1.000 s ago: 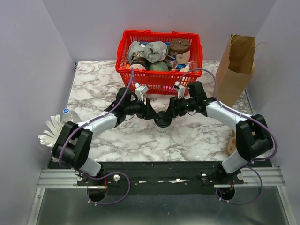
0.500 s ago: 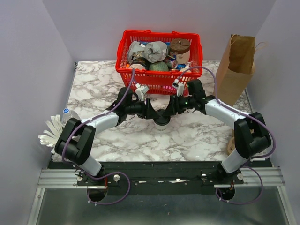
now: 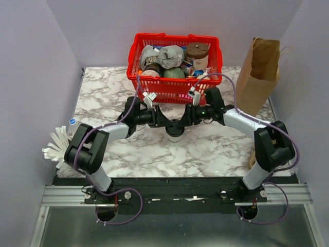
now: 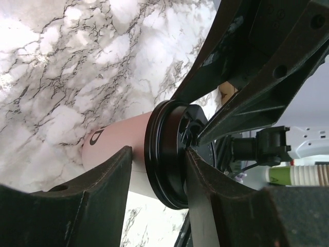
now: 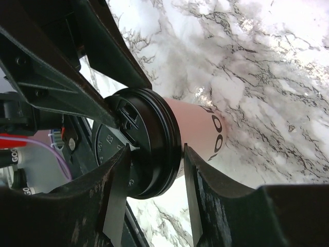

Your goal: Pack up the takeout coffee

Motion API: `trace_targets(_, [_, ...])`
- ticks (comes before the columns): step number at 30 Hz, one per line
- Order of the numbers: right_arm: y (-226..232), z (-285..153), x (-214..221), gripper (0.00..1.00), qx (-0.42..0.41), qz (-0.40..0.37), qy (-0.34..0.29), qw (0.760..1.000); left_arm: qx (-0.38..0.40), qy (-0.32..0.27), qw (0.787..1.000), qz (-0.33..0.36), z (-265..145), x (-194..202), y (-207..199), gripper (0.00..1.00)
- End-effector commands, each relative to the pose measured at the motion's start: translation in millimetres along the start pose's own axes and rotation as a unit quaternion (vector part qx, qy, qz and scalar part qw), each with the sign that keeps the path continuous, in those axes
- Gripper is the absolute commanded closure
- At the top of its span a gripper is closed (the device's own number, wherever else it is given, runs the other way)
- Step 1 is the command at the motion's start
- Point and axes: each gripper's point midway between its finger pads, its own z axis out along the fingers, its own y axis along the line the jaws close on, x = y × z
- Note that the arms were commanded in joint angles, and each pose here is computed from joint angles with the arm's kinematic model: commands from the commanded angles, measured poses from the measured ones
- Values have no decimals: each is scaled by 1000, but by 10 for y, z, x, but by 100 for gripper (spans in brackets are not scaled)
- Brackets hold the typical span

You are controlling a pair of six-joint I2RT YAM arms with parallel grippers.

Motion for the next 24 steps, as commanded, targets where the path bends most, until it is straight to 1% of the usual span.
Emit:
trace_targets(1, [-79,115,151,48,-8,16,21,1000,-6,3,999,-48,26,129,220,48])
trace_targets(5, [-33,151,165,48,-38,27,18,999,13,-10,998,-56,52,122,224,47])
trace_targets(7, [81,166,155,46,-91,15,18,996,18,-9,998,-64,63,142,232,47])
trace_targets(8, [100,167,160,46,-103,9,18,994,19,-11,998,-65,72,143,251,47])
trace_targets(9, [107,178,169,44,-108,11,19,994,21,-11,998,-66,84,139,248,47])
trace_targets(12, [129,171,162,43,-124,14,15,992,29,-15,997,-68,96,114,235,47])
trace_targets(18, [44,166,223,42,-128,46,12,991,33,-13,996,-82,109,154,255,47])
trace_targets(24, [30,142,327,41,-127,51,7,991,35,-17,996,-84,78,222,275,47])
